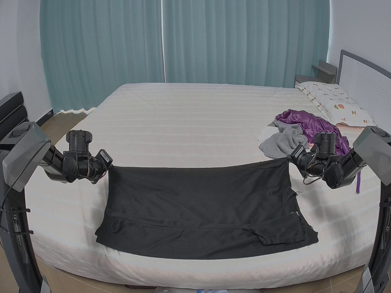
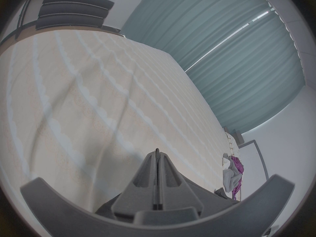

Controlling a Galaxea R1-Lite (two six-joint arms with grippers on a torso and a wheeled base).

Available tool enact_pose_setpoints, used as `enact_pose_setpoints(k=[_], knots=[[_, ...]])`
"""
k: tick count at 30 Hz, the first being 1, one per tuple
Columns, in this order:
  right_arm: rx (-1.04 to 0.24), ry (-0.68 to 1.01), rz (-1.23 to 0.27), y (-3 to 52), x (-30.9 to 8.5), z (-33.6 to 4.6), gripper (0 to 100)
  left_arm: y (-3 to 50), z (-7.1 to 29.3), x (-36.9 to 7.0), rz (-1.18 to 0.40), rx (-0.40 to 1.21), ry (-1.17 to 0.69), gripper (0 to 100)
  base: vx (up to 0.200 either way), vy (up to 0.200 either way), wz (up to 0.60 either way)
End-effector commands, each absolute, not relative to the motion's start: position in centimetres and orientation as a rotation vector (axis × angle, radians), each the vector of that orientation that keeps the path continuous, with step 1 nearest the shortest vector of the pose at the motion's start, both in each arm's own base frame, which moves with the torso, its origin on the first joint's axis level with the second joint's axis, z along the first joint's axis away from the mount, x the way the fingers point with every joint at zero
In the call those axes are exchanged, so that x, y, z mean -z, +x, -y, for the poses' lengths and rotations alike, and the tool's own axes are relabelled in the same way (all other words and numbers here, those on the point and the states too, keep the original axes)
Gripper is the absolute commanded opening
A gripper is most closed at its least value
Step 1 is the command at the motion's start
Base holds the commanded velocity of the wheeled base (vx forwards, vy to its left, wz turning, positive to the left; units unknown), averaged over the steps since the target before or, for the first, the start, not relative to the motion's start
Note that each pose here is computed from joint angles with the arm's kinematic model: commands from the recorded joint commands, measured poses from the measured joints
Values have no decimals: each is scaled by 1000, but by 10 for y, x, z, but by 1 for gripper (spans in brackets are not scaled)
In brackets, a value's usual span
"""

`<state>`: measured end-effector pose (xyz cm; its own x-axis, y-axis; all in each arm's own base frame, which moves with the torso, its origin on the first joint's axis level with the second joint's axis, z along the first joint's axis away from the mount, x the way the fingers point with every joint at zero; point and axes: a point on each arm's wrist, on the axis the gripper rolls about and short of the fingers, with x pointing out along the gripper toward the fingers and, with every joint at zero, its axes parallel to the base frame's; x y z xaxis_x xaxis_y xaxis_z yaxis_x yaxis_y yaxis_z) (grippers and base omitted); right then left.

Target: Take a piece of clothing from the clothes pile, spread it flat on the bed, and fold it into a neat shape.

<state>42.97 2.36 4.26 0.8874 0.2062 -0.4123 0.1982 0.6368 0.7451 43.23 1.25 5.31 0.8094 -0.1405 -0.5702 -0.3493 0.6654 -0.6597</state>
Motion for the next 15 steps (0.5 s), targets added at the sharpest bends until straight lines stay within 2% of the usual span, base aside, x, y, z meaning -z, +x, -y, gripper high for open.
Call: enact_pose_setpoints(k=[1,7,15], knots=[[-4,889,-504,434,-38,-24,0,435,-11,-49,-642,-122,-836,0,0,0,0],[-13,891,-475,445,-40,-22,0,441,-10,-44,-609,-101,-837,0,0,0,0],[-20,897,-529,433,-42,-22,0,434,-11,-48,-618,-111,-835,0,0,0,0]])
